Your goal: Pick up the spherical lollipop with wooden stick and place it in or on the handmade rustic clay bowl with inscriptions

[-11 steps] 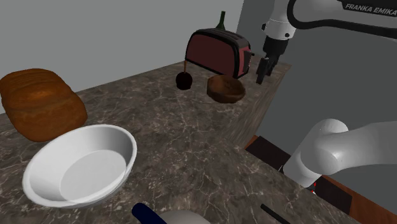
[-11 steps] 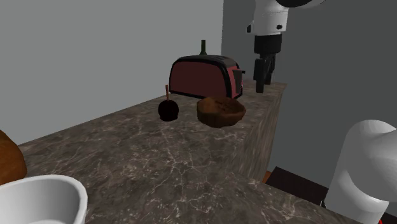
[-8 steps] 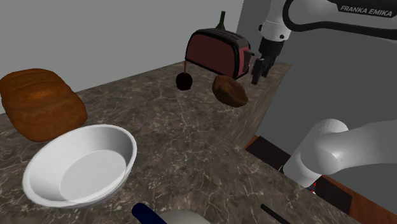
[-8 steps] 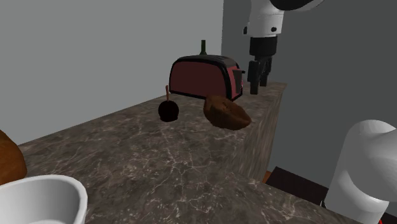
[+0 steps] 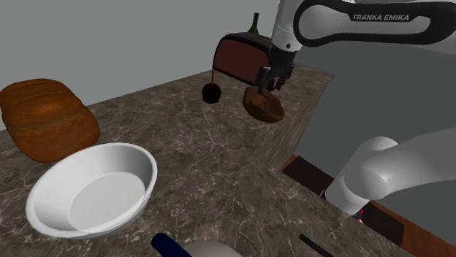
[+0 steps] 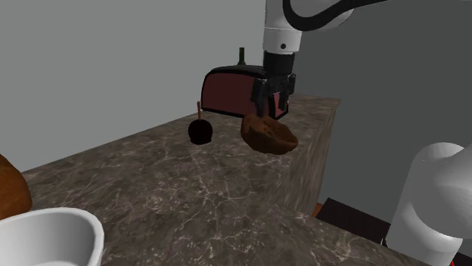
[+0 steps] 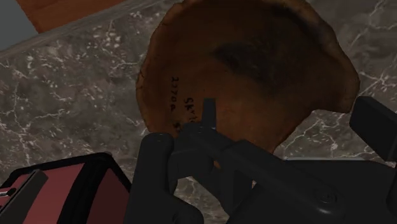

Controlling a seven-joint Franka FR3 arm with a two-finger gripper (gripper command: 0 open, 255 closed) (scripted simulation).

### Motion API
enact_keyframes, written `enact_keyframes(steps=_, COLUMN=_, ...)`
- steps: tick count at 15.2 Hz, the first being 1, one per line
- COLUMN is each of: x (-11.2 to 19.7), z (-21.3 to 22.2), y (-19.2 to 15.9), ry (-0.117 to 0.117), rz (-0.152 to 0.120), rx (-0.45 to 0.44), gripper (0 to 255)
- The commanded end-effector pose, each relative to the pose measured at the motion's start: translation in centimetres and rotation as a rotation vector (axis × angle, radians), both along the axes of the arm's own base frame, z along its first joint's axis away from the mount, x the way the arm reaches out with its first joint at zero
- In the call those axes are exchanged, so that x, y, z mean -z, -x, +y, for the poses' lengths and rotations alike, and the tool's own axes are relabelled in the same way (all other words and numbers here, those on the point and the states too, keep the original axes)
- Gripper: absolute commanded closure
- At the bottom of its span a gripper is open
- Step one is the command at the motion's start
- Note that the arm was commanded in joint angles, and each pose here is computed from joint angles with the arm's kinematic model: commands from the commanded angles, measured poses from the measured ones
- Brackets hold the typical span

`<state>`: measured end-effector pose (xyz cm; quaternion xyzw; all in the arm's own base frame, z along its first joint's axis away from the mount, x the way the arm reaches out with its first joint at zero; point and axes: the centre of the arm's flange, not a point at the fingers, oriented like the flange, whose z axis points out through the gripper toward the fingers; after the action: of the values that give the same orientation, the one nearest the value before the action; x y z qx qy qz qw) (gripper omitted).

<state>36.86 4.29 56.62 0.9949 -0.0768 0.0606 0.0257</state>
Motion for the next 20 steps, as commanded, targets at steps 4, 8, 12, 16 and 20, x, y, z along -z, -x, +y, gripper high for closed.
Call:
enact_keyframes(steps=4, x=0.9, z=2.6, y=-4.9, ry=-0.024, rz=-0.093, rx=0.157, gripper=0)
enact_keyframes(steps=8, x=1.2, z=4.2, y=-9.0, ry=-0.042, rz=-0.165, rx=0.278, gripper=0)
enact_keyframes(steps=12, x=1.2, z=5.3, y=-13.3, ry=-0.059, rz=-0.236, rx=0.399, gripper=0)
enact_keyframes(steps=16, x=0.8, z=5.9, y=-17.6, ry=-0.077, rz=-0.308, rx=0.52, gripper=0)
enact_keyframes(steps=20, x=1.0, z=6.0, y=-20.2, ry=-0.086, rz=-0.346, rx=0.584, gripper=0)
